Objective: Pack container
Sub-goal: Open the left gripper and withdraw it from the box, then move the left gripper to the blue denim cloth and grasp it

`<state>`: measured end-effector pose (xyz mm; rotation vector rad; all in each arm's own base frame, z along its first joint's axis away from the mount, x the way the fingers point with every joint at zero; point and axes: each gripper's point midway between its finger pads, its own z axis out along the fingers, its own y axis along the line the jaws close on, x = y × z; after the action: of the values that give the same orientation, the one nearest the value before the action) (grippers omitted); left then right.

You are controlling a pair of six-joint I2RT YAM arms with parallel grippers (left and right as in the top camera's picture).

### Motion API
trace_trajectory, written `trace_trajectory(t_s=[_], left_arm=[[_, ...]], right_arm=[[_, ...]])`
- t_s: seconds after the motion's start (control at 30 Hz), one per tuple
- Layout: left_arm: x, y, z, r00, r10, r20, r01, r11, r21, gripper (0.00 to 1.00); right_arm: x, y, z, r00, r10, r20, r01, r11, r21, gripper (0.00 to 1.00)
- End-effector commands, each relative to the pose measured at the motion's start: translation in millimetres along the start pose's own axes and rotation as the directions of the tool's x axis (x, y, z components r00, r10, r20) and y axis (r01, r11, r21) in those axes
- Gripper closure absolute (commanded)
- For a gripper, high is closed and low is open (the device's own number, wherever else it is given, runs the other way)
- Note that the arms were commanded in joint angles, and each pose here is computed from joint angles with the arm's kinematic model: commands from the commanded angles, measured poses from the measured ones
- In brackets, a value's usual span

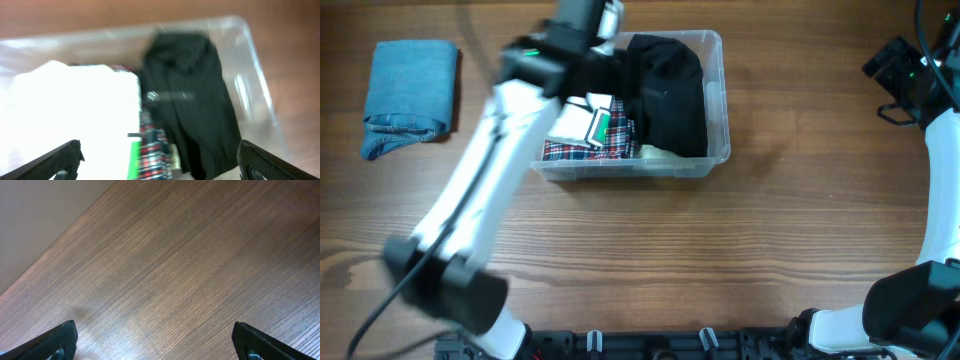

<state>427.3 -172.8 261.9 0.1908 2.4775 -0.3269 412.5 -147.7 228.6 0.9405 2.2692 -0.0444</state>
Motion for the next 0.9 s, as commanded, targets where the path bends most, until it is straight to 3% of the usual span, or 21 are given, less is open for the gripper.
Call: trace_trajectory(t_s=[0.0,0.07,0.13,0.17,0.33,0.4,0.53,0.87], left_arm=[[-20,39,-52,0.993,0.046,0.108,-0.041,0.998,-0.048,0.0],[-26,74,-60,0.991,0.02,0.13,0.0,0.989,-0.148,0.0],[-27,165,-64,0.988,-0.058,0.146,0.116,0.894,-0.432,0.0],[-25,191,-60,0.987,-0.082,0.14,0.142,0.855,-0.498,0.0],[-12,286,-9,0.977,-0.179,0.117,0.212,0.73,-0.65,0.0],[-1,303,22,0.976,-0.201,0.081,0.203,0.719,-0.665,0.0],[26,344,71,0.984,-0.176,-0.014,0.088,0.56,-0.824,0.0],[56,377,140,0.986,-0.152,-0.068,0.018,0.502,-0.865,0.0]], right_arm=[[1,-3,3,1.0,0.0,-0.003,0.0,1.0,0.018,0.0],[1,-3,3,1.0,0.0,-0.003,0.0,1.0,0.018,0.0],[1,-3,3,1.0,0.0,-0.003,0.0,1.0,0.018,0.0],[1,-3,3,1.0,0.0,-0.003,0.0,1.0,0.018,0.0],[1,-3,3,1.0,0.0,-0.003,0.0,1.0,0.018,0.0],[1,-3,3,1.0,0.0,-0.003,0.0,1.0,0.018,0.0],[1,-3,3,1.0,0.0,-0.003,0.0,1.0,0.018,0.0],[1,-3,3,1.0,0.0,-0.003,0.0,1.0,0.018,0.0]])
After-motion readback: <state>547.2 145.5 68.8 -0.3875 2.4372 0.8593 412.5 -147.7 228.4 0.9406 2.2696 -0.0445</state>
